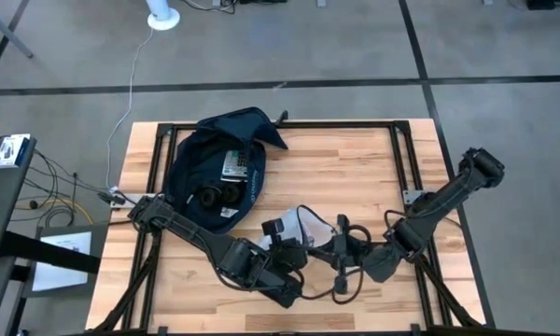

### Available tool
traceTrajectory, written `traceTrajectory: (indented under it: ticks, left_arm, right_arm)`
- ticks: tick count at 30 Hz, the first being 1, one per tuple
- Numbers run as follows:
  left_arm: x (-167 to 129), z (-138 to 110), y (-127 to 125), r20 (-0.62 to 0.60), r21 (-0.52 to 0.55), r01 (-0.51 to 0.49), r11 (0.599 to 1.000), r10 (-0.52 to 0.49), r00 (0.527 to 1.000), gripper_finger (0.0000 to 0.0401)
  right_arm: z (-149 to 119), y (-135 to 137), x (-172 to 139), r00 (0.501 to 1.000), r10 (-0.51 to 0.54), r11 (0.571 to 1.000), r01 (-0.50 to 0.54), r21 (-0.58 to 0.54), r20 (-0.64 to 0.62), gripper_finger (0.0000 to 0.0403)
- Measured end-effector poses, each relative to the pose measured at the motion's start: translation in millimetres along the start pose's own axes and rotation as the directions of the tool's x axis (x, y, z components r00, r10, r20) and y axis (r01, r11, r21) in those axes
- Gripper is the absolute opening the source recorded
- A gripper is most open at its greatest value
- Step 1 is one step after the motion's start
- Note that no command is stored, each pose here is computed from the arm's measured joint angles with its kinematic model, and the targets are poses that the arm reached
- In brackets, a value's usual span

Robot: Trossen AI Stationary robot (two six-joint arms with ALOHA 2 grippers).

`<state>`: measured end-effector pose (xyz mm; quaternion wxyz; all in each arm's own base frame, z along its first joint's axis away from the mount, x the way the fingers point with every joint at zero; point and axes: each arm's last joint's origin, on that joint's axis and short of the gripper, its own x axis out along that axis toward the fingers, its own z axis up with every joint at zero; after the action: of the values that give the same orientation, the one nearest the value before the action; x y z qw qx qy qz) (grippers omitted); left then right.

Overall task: Unpack backpack
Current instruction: Close the white zip bag

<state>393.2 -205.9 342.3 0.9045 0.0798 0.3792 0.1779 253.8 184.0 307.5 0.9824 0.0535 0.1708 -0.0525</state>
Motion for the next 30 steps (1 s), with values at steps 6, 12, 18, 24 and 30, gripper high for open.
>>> traceTrajectory:
  ticks: [6, 12, 18, 24, 30]
  left_arm:
    - [-7.9, -3.8, -8.6, 0.009, 0.067, 0.021, 0.998, -0.022, 1.000, 0.0000]
    - [-10.7, -5.7, -11.3, 0.008, 0.064, 0.026, 0.998, -0.027, 1.000, 0.0000]
    - [-11.8, -4.8, -10.3, 0.027, 0.020, 0.002, 1.000, -0.003, 1.000, 0.0000]
    - [-15.9, -1.0, -6.6, 0.069, 0.029, -0.031, 0.999, 0.029, 0.997, 0.0000]
    - [-15.4, 6.3, -11.8, 0.090, 0.094, 0.081, 0.992, -0.089, 0.992, 0.0000]
  right_arm:
    - [5.0, -2.3, -20.6, 0.999, -0.040, 0.999, 0.041, -0.016, 0.029, 0.0000]
    - [3.3, -4.8, -23.8, 0.999, -0.051, 0.998, 0.051, -0.043, 0.007, 0.0000]
    - [-0.5, -6.6, -23.8, 0.998, -0.063, 0.998, 0.062, -0.022, -0.024, 0.0000]
    - [-2.6, -7.0, -23.5, 0.997, -0.057, 0.998, 0.057, -0.020, -0.045, 0.0000]
    - [-6.6, -8.8, -24.1, 0.995, -0.065, 0.997, 0.061, -0.045, -0.082, 0.0000]
